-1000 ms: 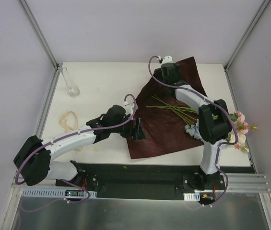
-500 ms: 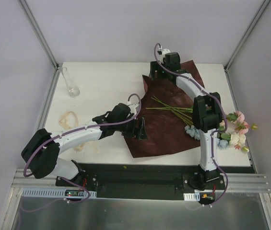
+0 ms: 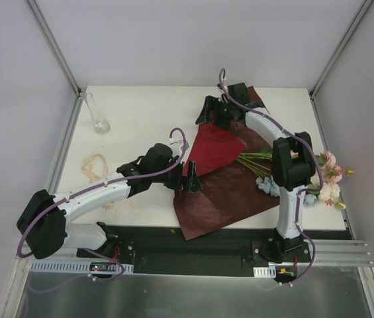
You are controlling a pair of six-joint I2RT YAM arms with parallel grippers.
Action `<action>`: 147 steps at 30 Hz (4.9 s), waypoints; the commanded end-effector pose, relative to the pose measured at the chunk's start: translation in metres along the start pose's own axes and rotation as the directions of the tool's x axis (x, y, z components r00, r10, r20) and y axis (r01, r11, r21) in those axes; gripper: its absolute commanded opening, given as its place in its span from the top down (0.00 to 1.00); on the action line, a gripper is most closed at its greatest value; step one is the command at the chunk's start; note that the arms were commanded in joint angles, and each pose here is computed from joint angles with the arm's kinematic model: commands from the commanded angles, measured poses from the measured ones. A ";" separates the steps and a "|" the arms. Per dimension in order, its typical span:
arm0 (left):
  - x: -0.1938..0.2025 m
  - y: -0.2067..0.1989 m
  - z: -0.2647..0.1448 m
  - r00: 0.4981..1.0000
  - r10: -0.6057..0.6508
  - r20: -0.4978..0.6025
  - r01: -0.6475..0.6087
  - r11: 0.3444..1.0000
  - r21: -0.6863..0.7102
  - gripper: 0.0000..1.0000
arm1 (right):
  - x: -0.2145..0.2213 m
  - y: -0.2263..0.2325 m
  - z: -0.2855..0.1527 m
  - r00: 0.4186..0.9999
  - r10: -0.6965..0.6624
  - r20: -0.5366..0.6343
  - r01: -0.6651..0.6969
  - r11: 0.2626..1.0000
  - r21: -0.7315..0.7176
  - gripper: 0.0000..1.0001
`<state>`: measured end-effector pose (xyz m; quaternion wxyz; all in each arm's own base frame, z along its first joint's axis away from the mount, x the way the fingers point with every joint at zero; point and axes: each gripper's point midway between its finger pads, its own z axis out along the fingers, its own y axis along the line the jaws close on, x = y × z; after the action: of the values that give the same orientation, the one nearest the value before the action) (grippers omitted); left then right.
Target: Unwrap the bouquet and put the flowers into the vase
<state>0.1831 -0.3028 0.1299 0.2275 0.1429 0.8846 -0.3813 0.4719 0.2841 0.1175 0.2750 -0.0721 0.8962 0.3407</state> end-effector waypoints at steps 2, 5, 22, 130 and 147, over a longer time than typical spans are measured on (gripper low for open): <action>-0.007 0.002 -0.006 0.999 0.010 0.052 -0.009 1.000 -0.022 0.16 | -0.039 0.025 -0.113 0.978 0.077 0.194 -0.083 0.996 0.021 0.14; -0.010 -0.004 -0.011 0.998 0.010 0.067 -0.010 1.000 -0.005 0.16 | -0.028 0.002 -0.138 0.955 0.212 0.208 -0.216 0.976 -0.005 0.13; -0.024 -0.023 -0.068 0.972 0.066 0.227 -0.075 0.997 0.034 0.14 | 0.049 0.039 -0.111 0.994 0.106 0.025 -0.098 0.969 -0.226 0.12; -0.026 -0.026 -0.147 0.920 0.237 0.313 -0.226 0.971 -0.070 0.05 | 0.120 -0.133 -0.202 0.003 0.642 0.767 -0.998 -0.043 0.040 0.99; -0.042 -0.093 -0.196 0.922 0.191 0.336 -0.244 0.962 0.123 0.01 | 0.045 -0.014 -0.298 0.605 0.284 0.744 -0.652 0.712 0.259 0.99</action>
<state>0.1305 -0.2158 0.2983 0.4067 0.1840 0.7939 -0.4129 0.3122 0.0786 0.2187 0.3666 0.5408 0.7318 0.1938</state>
